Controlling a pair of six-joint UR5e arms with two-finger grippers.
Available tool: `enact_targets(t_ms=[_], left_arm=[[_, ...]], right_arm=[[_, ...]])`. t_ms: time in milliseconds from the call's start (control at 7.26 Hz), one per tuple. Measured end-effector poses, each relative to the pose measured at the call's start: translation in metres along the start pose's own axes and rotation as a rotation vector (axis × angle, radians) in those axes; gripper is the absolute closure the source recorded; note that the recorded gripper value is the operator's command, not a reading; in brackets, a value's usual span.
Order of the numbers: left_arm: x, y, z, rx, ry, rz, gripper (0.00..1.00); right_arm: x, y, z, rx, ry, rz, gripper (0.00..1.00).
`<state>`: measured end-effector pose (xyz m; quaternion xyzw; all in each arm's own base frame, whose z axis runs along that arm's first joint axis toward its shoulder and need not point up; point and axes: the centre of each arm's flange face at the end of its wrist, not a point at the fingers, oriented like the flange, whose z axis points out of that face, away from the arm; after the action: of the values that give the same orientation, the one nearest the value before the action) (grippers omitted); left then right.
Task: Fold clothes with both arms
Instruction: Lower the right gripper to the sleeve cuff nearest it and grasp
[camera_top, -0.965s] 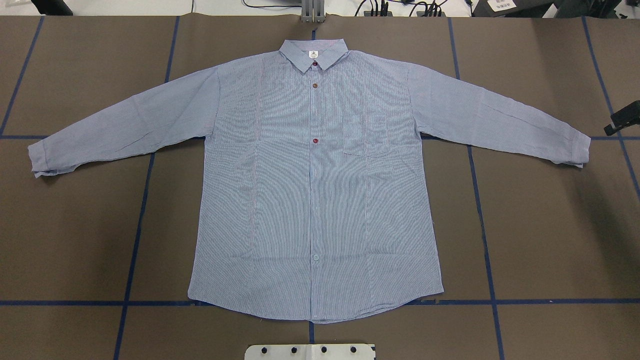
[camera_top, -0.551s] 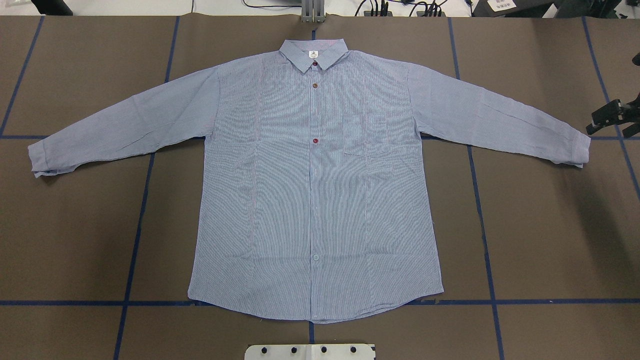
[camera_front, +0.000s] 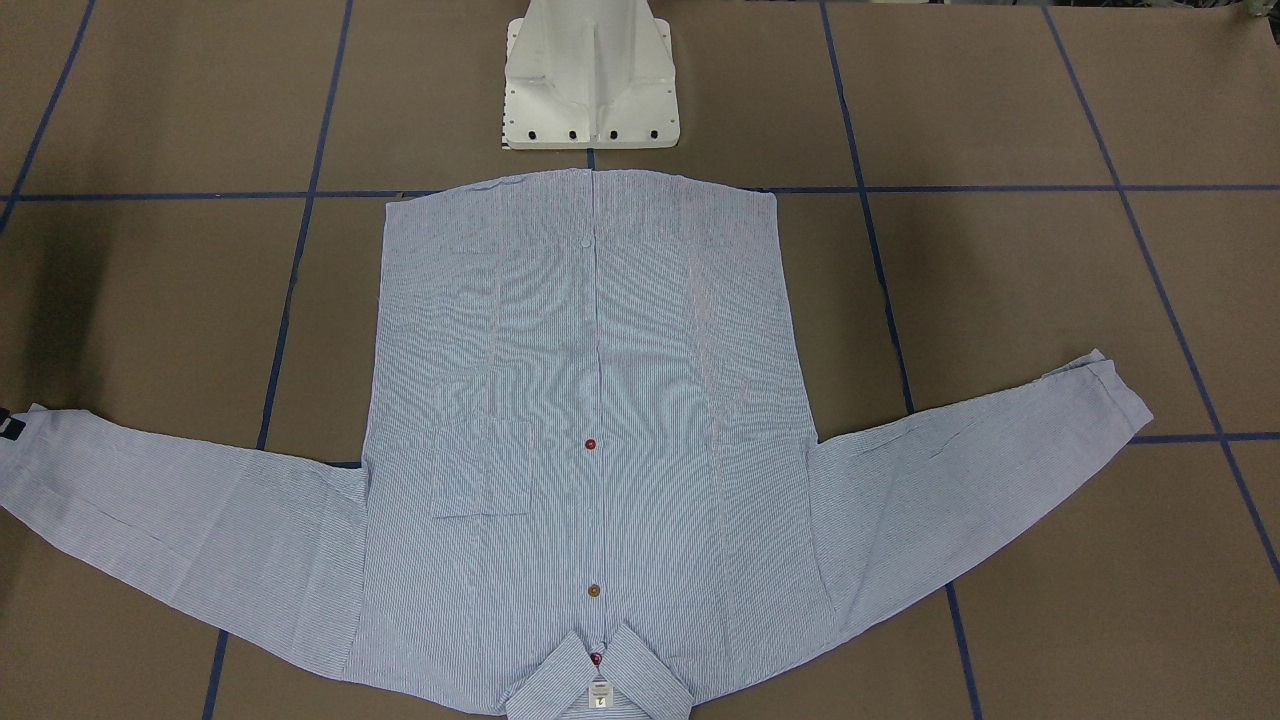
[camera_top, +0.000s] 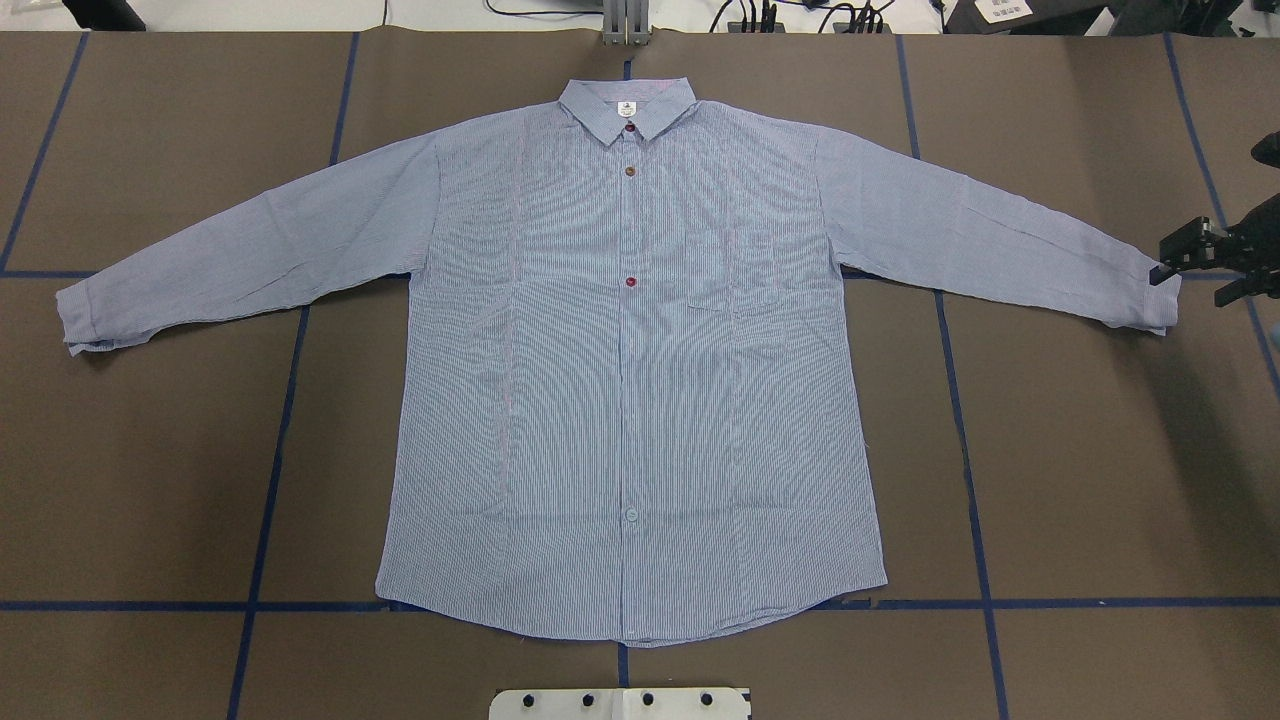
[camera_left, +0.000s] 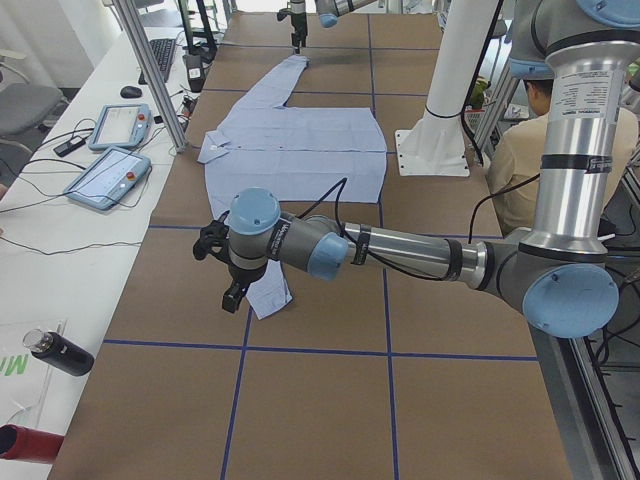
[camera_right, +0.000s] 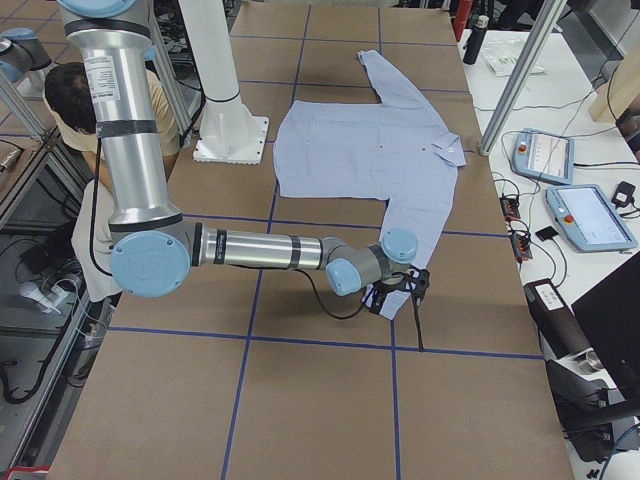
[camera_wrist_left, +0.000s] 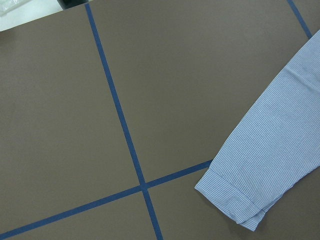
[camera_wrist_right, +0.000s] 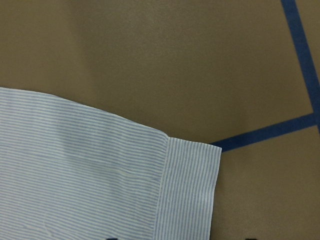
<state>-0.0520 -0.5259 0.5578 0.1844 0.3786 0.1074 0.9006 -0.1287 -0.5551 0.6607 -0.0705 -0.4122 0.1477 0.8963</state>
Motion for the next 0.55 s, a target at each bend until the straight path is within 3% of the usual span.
enact_targets(t_ms=[551], left_arm=[[0.0, 0.0, 0.0, 0.0, 0.001, 0.0, 0.01]], right_arm=[[-0.007, 0.008, 0.017, -0.027, 0.013, 0.051, 0.14]])
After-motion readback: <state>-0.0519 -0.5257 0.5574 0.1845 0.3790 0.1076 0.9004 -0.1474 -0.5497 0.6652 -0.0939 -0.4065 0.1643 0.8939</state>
